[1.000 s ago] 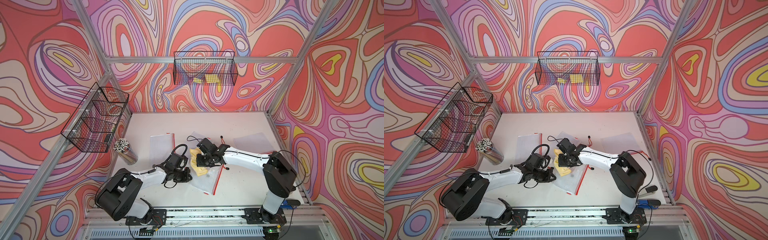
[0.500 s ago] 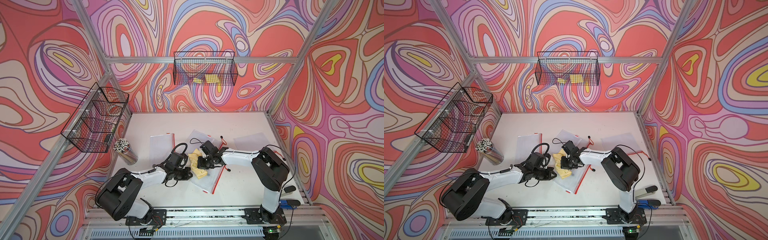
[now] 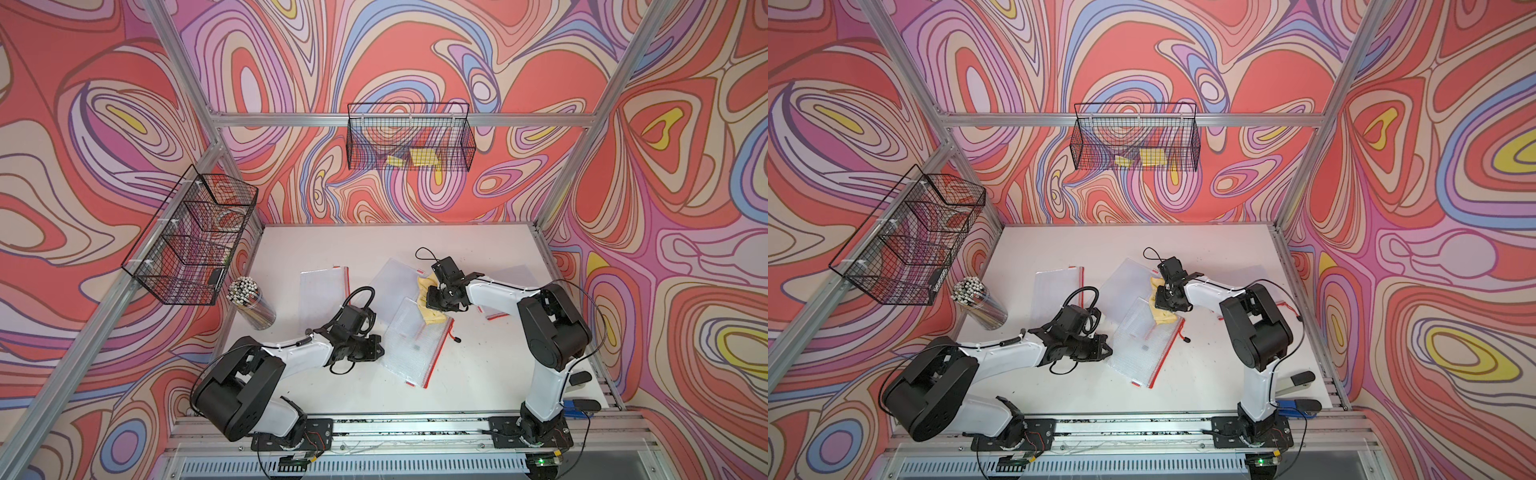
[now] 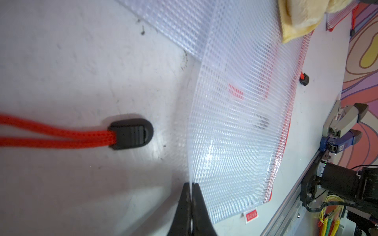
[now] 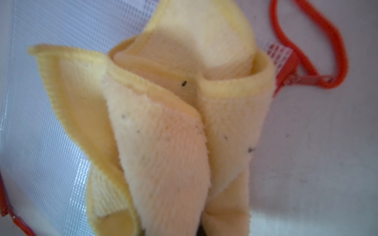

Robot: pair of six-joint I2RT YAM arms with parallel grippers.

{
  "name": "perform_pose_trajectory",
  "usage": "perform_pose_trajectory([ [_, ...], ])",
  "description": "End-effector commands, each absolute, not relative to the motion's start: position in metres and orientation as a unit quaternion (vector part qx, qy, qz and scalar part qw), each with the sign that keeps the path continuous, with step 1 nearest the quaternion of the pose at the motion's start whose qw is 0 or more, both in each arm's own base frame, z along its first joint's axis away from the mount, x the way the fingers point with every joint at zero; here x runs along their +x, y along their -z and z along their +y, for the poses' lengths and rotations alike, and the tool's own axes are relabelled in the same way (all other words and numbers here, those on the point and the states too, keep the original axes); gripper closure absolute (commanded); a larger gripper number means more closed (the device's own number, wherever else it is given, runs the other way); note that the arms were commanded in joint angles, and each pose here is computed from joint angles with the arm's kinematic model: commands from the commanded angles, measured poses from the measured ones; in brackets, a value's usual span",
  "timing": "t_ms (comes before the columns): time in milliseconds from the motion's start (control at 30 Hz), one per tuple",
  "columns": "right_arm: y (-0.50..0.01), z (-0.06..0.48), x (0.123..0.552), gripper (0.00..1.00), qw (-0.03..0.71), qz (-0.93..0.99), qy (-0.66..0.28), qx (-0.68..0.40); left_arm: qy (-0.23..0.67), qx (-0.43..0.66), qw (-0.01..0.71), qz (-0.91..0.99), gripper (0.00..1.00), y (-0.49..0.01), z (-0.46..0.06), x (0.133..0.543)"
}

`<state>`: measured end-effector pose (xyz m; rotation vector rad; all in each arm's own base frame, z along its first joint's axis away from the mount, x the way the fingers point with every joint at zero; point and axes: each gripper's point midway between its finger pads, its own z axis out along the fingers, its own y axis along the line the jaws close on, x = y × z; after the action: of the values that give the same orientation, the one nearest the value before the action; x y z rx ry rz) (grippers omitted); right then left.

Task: Wipe the document bag
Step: Wipe the dirt from the document bag.

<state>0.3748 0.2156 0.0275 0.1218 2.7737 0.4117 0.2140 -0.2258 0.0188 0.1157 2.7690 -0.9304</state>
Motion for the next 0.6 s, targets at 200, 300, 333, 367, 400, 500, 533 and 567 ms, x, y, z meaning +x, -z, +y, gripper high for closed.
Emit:
perform_pose_trajectory([
  [200, -0.033, 0.336, 0.308, 1.00, 0.118, 0.966, -0.220, -0.063, 0.296, 0.035, 0.078, 0.951, 1.00, -0.004, -0.218, 0.201],
  [300, -0.016, 0.339, 0.307, 1.00, 0.107, 0.971, -0.206, -0.063, 0.298, 0.041, 0.087, 0.950, 1.00, -0.013, -0.223, 0.211],
  [333, -0.013, 0.333, 0.310, 1.00, 0.111, 0.973, -0.192, -0.060, 0.296, 0.041, 0.086, 0.950, 1.00, -0.013, -0.223, 0.210],
  [367, -0.011, 0.327, 0.314, 1.00, 0.118, 0.975, -0.178, -0.057, 0.296, 0.041, 0.085, 0.950, 1.00, -0.013, -0.223, 0.210],
  [400, -0.011, 0.320, 0.318, 1.00, 0.122, 0.977, -0.168, -0.052, 0.297, 0.040, 0.087, 0.950, 1.00, -0.013, -0.222, 0.210],
  [500, -0.016, 0.295, 0.334, 1.00, 0.132, 0.977, -0.165, -0.030, 0.294, 0.039, 0.090, 0.951, 1.00, -0.014, -0.220, 0.210],
  [533, -0.018, 0.283, 0.341, 1.00, 0.138, 0.977, -0.159, -0.021, 0.293, 0.039, 0.090, 0.951, 1.00, -0.013, -0.220, 0.209],
  [567, -0.019, 0.272, 0.346, 1.00, 0.142, 0.978, -0.153, -0.013, 0.292, 0.039, 0.090, 0.951, 1.00, -0.013, -0.220, 0.209],
])
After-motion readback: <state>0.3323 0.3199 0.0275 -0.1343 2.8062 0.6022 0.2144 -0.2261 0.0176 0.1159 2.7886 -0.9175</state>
